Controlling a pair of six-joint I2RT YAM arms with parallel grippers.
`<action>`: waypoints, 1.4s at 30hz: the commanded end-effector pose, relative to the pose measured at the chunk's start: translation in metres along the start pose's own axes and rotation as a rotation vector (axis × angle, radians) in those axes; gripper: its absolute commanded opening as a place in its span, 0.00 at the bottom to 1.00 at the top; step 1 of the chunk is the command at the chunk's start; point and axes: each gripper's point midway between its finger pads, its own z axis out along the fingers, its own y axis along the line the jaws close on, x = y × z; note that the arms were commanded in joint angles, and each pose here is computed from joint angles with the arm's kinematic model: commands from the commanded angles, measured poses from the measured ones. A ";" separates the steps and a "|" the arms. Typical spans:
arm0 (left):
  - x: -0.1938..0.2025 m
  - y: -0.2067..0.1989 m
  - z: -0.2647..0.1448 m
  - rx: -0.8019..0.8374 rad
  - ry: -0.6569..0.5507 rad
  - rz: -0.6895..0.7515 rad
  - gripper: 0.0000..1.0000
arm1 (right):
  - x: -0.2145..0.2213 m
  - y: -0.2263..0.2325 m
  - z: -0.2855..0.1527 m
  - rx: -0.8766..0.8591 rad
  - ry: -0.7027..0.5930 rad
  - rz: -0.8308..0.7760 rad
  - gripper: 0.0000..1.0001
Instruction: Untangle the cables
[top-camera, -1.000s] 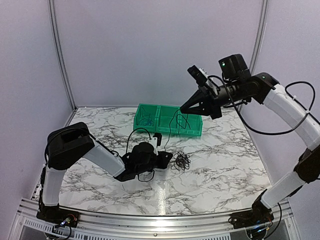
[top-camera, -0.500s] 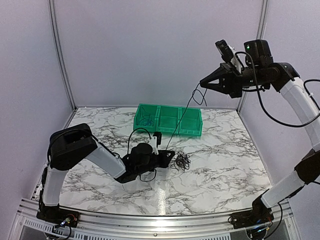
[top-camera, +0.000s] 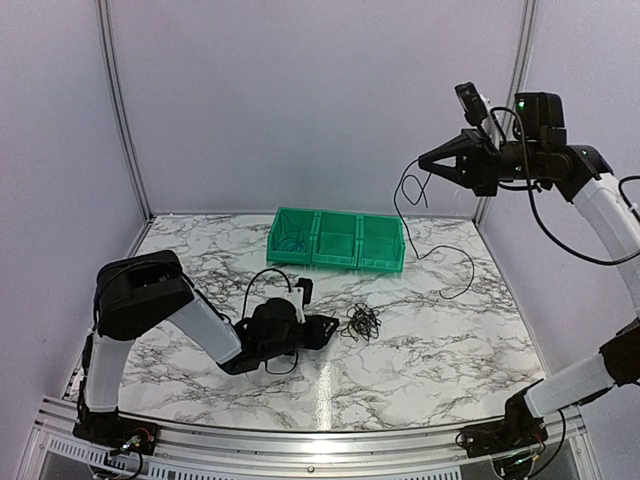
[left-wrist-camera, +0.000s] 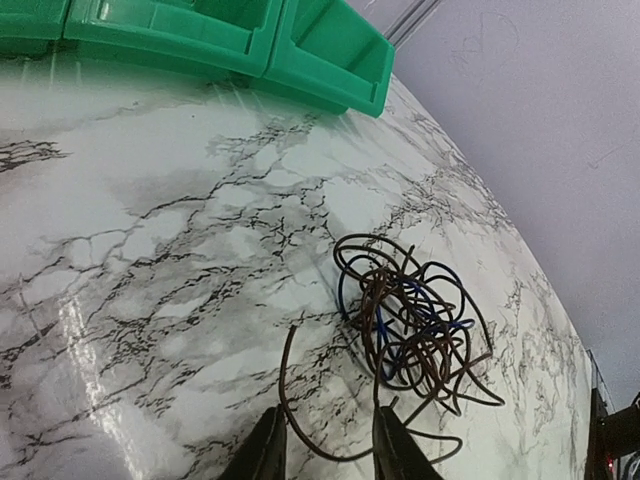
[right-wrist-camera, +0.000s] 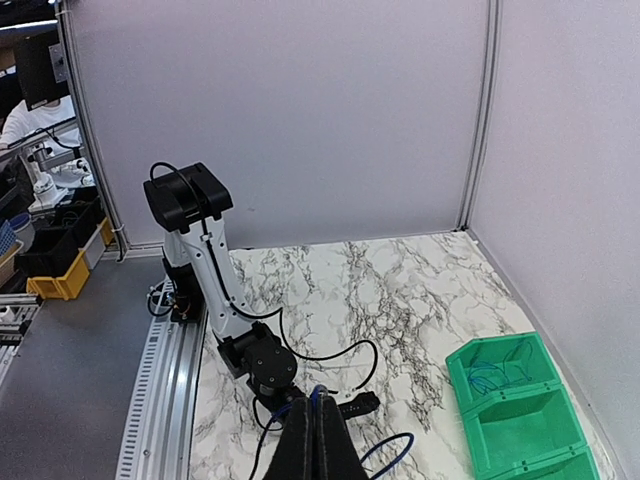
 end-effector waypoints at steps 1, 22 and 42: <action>-0.028 -0.020 -0.020 0.043 -0.055 0.033 0.33 | -0.010 -0.003 -0.006 0.067 -0.013 -0.042 0.00; -0.150 -0.124 -0.117 0.071 -0.135 0.497 0.68 | 0.141 -0.049 0.017 0.191 0.186 0.162 0.00; -0.129 -0.152 -0.011 0.355 0.113 0.321 0.34 | 0.157 -0.048 0.027 0.167 0.222 0.170 0.00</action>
